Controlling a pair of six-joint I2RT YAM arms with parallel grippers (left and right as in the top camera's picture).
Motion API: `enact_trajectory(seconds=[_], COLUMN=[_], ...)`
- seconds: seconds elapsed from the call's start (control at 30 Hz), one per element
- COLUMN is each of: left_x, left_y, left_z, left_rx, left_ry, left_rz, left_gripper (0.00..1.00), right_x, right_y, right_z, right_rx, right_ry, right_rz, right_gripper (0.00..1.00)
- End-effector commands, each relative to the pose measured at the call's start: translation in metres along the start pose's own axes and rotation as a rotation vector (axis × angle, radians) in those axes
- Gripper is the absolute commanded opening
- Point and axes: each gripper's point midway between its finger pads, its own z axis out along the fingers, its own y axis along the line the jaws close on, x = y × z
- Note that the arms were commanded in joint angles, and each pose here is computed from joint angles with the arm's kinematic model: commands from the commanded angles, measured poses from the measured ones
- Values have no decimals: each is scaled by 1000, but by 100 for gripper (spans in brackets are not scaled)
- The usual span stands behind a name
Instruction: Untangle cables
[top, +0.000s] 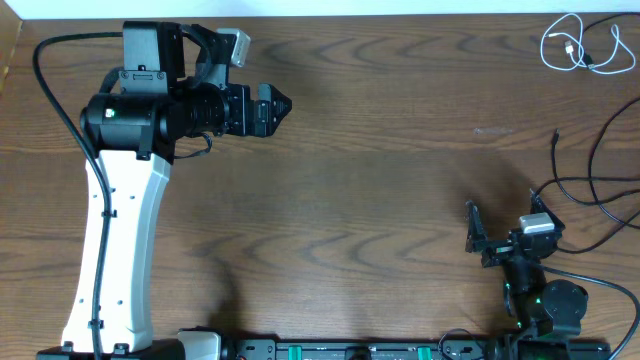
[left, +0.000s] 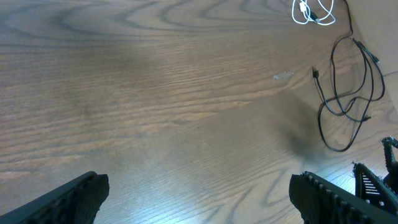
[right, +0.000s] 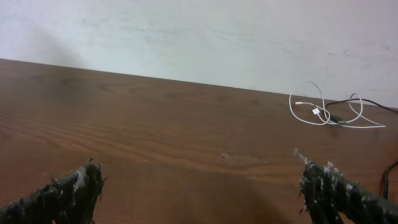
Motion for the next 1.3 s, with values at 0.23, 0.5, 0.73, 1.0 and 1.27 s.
enact_trajectory(seconds=[0.23, 0.5, 0.73, 1.0, 1.27], left_x=[-2, -2, 6, 47, 107], left_y=[2, 6, 4, 10, 36], left_z=[0, -13, -37, -53, -52], left_rx=[-7, -74, -161, -226, -324], left_ry=[-3, -31, -232, -530, -705], left_rz=[-10, 26, 263, 408, 447], left_gripper=[98, 98, 98, 98, 98], right_x=[1, 1, 1, 1, 1], right_y=[0, 0, 0, 0, 0], right_z=[0, 0, 0, 0, 0], right_rx=[3, 3, 3, 3, 3], right_ry=[1, 1, 1, 1, 1], right_rz=[-2, -2, -2, -2, -2], right_gripper=[99, 99, 99, 99, 99])
